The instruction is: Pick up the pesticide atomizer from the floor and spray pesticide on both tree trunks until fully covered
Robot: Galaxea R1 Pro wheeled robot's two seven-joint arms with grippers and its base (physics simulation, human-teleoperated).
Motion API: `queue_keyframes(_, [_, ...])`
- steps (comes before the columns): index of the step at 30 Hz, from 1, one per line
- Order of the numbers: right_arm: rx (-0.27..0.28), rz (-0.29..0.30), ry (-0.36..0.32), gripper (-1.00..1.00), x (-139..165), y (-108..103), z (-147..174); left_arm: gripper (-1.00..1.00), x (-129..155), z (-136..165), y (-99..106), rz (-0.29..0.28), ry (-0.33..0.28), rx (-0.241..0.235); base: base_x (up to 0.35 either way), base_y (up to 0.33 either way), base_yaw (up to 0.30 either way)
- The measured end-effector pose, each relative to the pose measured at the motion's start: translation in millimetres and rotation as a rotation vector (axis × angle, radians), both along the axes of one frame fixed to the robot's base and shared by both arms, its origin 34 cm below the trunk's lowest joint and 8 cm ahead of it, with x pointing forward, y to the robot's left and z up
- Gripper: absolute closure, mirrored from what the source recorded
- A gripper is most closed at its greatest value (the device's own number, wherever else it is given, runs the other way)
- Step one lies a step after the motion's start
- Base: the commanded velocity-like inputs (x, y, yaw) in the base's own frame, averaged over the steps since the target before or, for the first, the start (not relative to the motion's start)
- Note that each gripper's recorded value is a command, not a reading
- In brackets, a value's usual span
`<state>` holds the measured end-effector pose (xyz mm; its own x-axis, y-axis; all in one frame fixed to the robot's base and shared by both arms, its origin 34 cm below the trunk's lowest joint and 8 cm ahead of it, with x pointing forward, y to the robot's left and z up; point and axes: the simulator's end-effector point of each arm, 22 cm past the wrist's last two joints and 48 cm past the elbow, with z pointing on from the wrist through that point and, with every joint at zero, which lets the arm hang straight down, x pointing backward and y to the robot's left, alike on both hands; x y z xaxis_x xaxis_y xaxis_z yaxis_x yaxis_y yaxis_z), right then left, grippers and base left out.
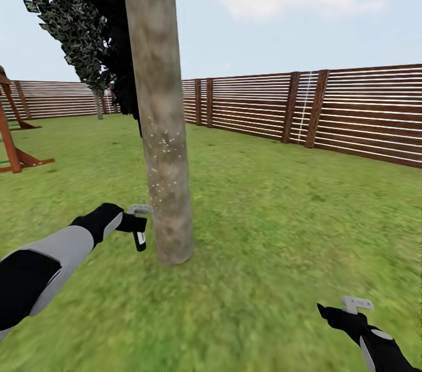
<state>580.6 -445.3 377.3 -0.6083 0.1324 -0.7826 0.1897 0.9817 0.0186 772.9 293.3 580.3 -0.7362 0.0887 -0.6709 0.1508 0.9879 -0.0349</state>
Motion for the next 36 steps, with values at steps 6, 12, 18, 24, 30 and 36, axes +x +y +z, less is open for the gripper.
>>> queue_keyframes(6, [0.000, 0.000, 0.001, -1.00, 0, 0, 0, 1.00, 0, -2, -5, -0.005, 0.001, -0.006, 0.000, -0.311, 0.220])
queue_keyframes(12, [0.000, 0.000, 0.001, -1.00, 0, 0, 0, 1.00, 0, -1, -7, 0.000, -0.001, -0.022, 0.001, -0.322, 0.256])
queue_keyframes(18, [0.000, 0.000, 0.000, -1.00, 0, 0, 0, 1.00, 0, -1, -7, 0.000, 0.000, -0.022, 0.075, -0.310, 0.239])
queue_keyframes(24, [0.000, 0.000, 0.000, -1.00, 0, 0, 0, 1.00, 0, -1, -7, 0.000, -0.002, -0.023, 0.031, -0.063, 0.027])
queue_keyframes(30, [0.000, 0.000, 0.000, -1.00, 0, 0, 0, 1.00, 1, -1, -28, -0.025, -0.001, -0.034, 0.155, -0.221, 0.000])
queue_keyframes(36, [0.000, 0.000, 0.000, -1.00, 0, 0, 0, 1.00, 0, -2, -30, -0.027, 0.000, -0.035, 0.004, -0.320, 0.034])
